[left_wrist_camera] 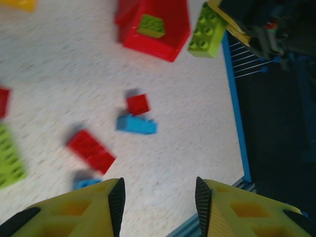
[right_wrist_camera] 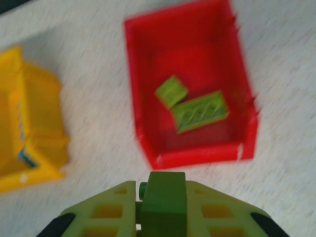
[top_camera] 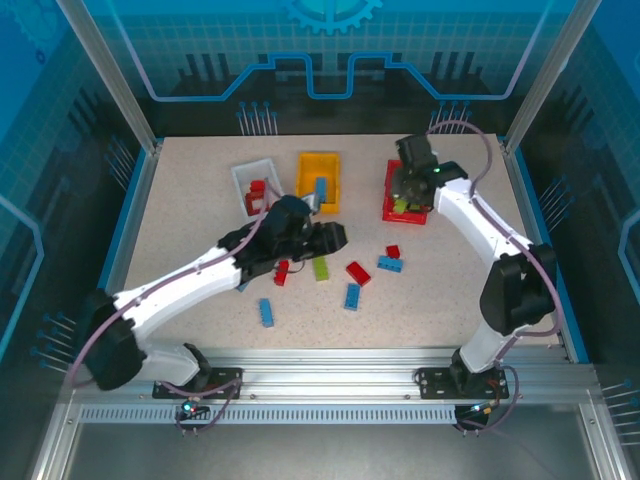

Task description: Sort the legos into containers by color

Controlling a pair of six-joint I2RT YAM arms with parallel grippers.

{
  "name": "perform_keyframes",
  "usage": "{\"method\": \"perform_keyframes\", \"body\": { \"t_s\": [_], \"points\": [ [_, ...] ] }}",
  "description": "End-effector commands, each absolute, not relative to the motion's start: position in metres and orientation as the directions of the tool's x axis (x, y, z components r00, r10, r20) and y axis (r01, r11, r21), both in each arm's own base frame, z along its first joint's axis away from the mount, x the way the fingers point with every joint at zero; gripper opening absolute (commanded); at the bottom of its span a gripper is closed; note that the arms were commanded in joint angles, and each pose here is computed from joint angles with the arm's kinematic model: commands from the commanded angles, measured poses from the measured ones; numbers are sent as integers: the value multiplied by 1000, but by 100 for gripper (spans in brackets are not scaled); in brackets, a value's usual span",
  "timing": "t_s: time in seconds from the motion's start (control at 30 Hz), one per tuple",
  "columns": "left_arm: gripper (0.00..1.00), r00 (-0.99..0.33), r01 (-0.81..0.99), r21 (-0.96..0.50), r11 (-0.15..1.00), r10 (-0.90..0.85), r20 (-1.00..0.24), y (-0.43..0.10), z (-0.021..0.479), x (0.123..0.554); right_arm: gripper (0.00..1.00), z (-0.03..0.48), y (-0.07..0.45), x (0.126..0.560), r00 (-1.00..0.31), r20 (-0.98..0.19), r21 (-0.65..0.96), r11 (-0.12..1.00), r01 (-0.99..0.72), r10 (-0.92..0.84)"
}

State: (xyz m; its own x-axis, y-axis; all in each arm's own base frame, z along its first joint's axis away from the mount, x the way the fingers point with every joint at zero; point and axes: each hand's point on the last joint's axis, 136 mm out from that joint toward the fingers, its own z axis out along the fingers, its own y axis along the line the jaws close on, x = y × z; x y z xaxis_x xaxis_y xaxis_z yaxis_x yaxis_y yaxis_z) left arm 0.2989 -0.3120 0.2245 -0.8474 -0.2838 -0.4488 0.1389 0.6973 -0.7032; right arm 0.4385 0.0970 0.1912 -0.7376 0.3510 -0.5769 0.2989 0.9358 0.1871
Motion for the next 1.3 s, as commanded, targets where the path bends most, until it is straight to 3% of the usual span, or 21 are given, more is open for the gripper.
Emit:
{"method": "perform_keyframes", "body": {
  "t_s": [0.0, 0.2, 0.5, 0.67, 0.77, 0.93, 1.13, 1.27],
  "points": [
    [45, -809, 279, -702, 655, -233, -539, -351, 255, 322, 17, 194, 81, 480, -735, -626, 118, 964, 240, 259],
    [45, -768, 353, -693, 629, -228, -598, -400, 263, 371, 17, 178, 55, 531, -743, -639, -1, 965, 261, 200],
    [45, -762, 383, -707, 594, -229, -605, -441, 254, 411, 18, 129, 52, 560, -780, -608, -83, 964, 251, 151],
    [45, -761, 364, -696, 620, -233, -605, -429, 249, 406, 33, 115, 52, 558, -804, -574, -97, 962, 256, 156],
    [45, -761, 342, -685, 643, -238, -603, -416, 247, 399, 42, 124, 55, 554, -795, -585, -80, 963, 255, 162],
    [45, -765, 270, -644, 716, -247, -594, -382, 240, 386, 44, 161, 64, 543, -760, -629, -43, 969, 243, 162],
    [45, -798, 31, -549, 835, -310, -516, -292, 211, 371, 43, 233, 95, 500, -677, -725, 20, 985, 169, 131],
    [46, -815, -136, -468, 873, -368, -448, -220, 180, 362, 44, 256, 148, 448, -650, -757, 98, 995, -7, 69]
  ]
}}
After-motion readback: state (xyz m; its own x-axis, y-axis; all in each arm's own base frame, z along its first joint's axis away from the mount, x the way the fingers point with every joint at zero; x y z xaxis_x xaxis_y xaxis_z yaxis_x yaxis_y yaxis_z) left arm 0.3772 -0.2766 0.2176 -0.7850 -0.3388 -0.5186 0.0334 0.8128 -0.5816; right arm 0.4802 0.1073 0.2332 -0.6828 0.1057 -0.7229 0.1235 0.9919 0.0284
